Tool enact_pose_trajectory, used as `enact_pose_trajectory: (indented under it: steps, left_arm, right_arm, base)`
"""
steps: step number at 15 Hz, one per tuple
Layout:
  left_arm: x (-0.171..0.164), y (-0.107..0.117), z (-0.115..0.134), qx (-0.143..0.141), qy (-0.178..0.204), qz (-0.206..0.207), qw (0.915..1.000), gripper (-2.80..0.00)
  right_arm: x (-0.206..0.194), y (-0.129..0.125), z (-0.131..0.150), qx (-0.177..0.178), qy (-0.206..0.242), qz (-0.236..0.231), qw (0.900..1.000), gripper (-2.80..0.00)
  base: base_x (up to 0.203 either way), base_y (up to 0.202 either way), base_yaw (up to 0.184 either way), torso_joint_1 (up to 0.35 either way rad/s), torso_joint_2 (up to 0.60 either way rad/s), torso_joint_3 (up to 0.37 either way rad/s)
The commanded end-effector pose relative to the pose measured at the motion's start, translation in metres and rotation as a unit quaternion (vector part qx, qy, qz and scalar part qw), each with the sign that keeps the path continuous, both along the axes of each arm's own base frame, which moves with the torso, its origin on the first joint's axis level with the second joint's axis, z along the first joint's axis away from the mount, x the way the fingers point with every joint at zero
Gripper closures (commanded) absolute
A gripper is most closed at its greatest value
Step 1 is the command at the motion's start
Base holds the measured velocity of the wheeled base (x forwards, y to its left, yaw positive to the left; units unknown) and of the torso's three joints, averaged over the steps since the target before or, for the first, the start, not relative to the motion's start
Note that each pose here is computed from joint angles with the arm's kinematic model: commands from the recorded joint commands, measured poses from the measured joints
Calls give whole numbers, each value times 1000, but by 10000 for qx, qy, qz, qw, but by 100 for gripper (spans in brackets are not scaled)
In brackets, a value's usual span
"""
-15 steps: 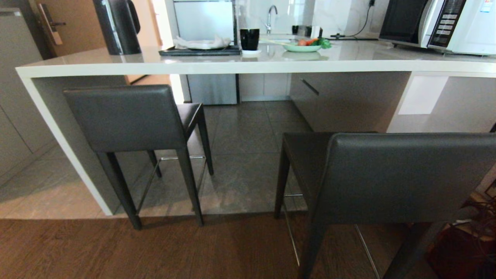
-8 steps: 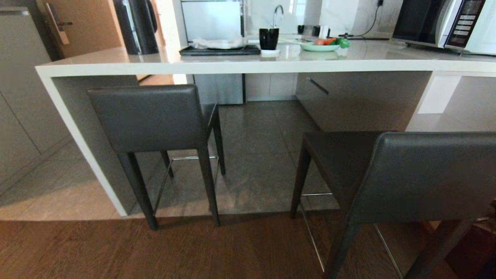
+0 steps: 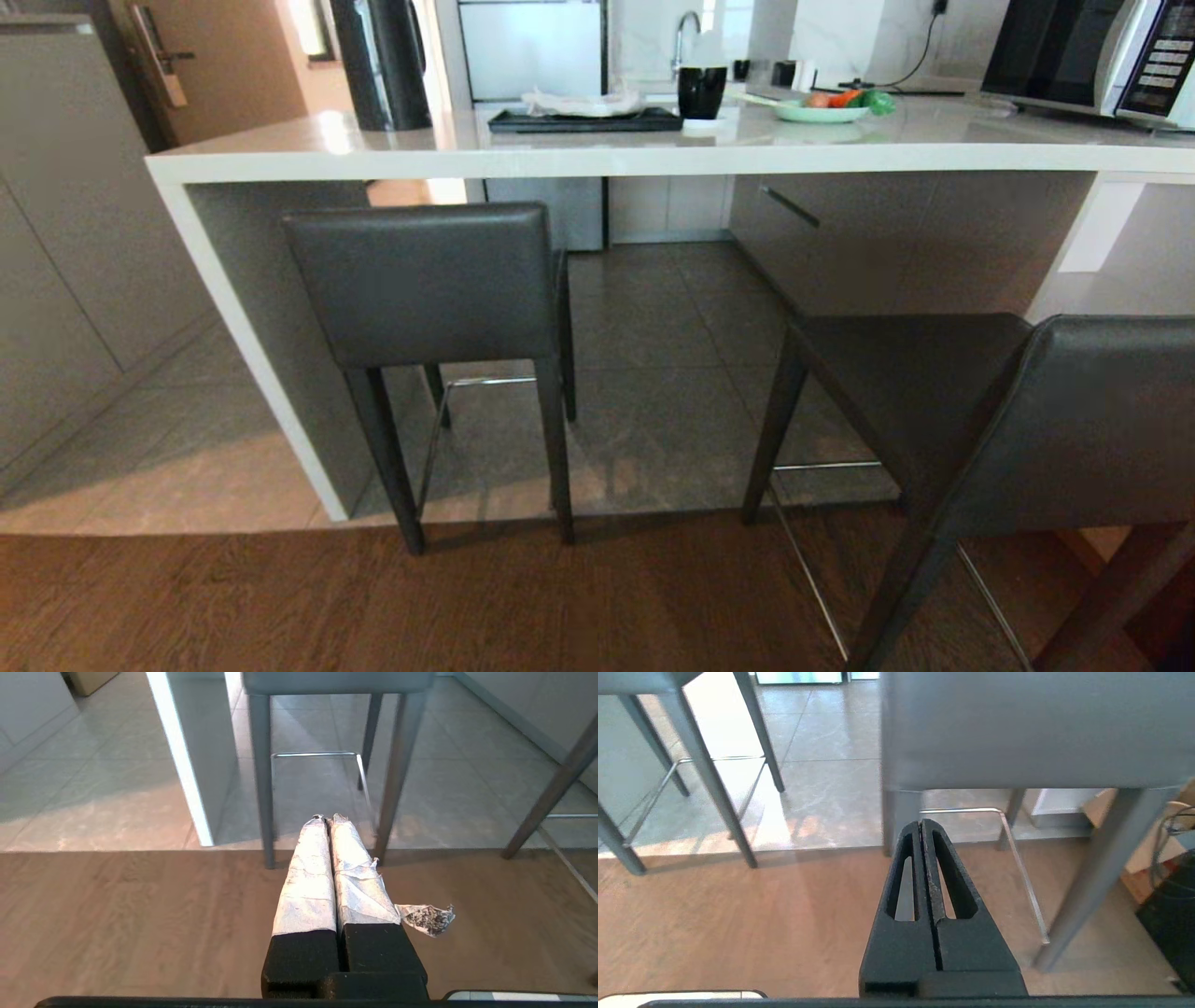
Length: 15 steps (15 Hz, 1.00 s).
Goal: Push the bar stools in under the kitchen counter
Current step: Pull the gray chair out from under the dining table
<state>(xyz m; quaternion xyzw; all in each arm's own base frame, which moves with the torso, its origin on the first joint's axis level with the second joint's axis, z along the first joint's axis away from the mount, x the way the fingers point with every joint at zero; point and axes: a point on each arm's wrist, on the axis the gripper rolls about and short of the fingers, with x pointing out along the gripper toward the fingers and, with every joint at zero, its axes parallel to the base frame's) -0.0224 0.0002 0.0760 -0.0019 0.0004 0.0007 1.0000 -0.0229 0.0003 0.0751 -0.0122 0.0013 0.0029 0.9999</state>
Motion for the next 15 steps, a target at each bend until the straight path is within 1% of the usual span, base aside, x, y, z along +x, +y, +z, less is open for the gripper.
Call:
enact_pose_trajectory:
  steps: [1, 15]
  left_arm:
    - [0, 0, 0, -4, 3, 1, 10000, 0]
    - [0, 0, 0, -4, 3, 1, 10000, 0]
  right_arm:
    - [0, 0, 0, 0, 2, 2, 10000, 0]
    - [0, 0, 0, 0, 2, 2, 10000, 0]
  base:
    - [0, 197, -2, 2, 3, 2]
    - [0, 197, -1, 2, 3, 2]
